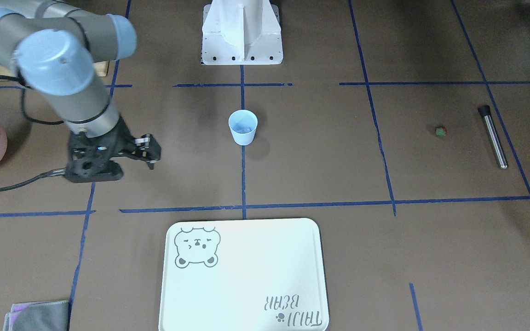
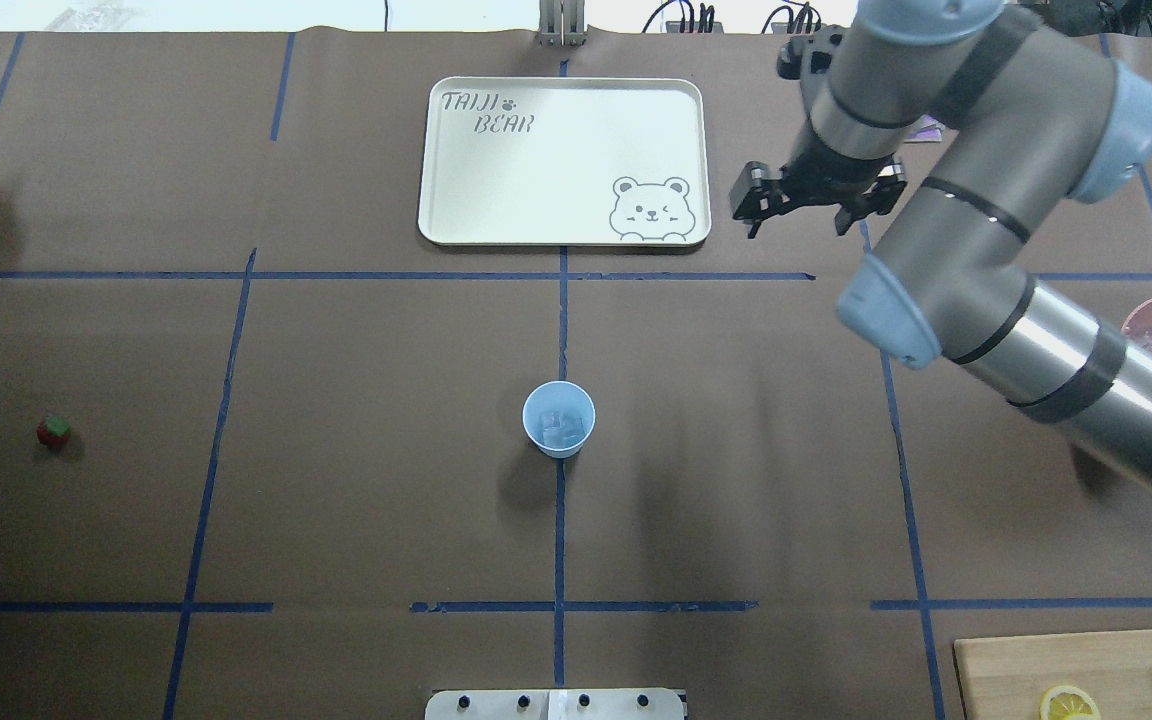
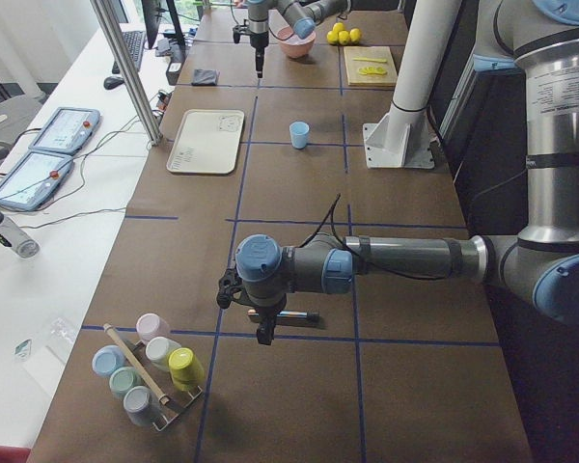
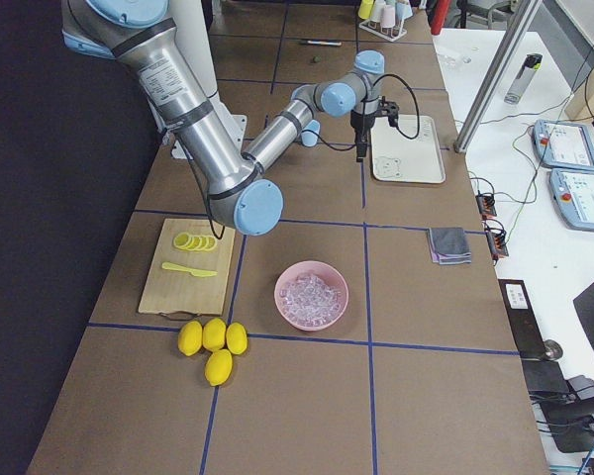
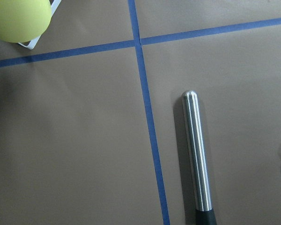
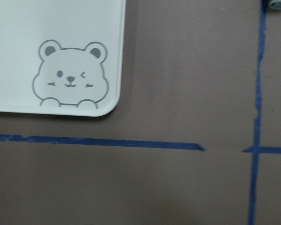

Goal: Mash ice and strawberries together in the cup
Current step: 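Move the right gripper back toward the pink bowl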

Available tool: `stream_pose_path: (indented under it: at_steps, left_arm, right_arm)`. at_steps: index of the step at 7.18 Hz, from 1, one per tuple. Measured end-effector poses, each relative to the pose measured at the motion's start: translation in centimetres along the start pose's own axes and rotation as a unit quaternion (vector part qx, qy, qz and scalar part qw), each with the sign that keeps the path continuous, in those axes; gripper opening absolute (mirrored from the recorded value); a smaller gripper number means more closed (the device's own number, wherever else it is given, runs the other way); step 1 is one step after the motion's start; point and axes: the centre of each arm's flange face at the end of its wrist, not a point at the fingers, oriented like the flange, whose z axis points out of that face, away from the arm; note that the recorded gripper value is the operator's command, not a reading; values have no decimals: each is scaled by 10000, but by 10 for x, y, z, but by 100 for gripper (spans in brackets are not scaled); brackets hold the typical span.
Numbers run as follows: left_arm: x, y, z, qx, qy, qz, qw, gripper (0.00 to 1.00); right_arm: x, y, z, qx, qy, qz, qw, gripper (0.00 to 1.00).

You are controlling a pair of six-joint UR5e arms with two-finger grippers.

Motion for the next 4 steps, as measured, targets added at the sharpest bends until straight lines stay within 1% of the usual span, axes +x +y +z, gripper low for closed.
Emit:
stream_pose_path:
  at_steps: [1, 2, 3, 4]
  left_arm:
    - [3, -5, -3, 35, 2, 27, 10000, 100]
    - [3, -9, -4, 55, 3, 48, 10000, 100]
    - [2, -11, -3, 50, 4, 50, 10000, 100]
    - [2, -15, -4, 62, 1, 68, 10000, 100]
  right_arm:
    - [71, -6, -9, -61, 1, -358, 9993, 99]
    - [148, -4, -18, -117, -14, -748, 9971, 99]
    - [228, 9, -27, -162, -48, -1078, 9940, 99]
    - [294, 26, -33, -185, -39, -1328, 9910, 99]
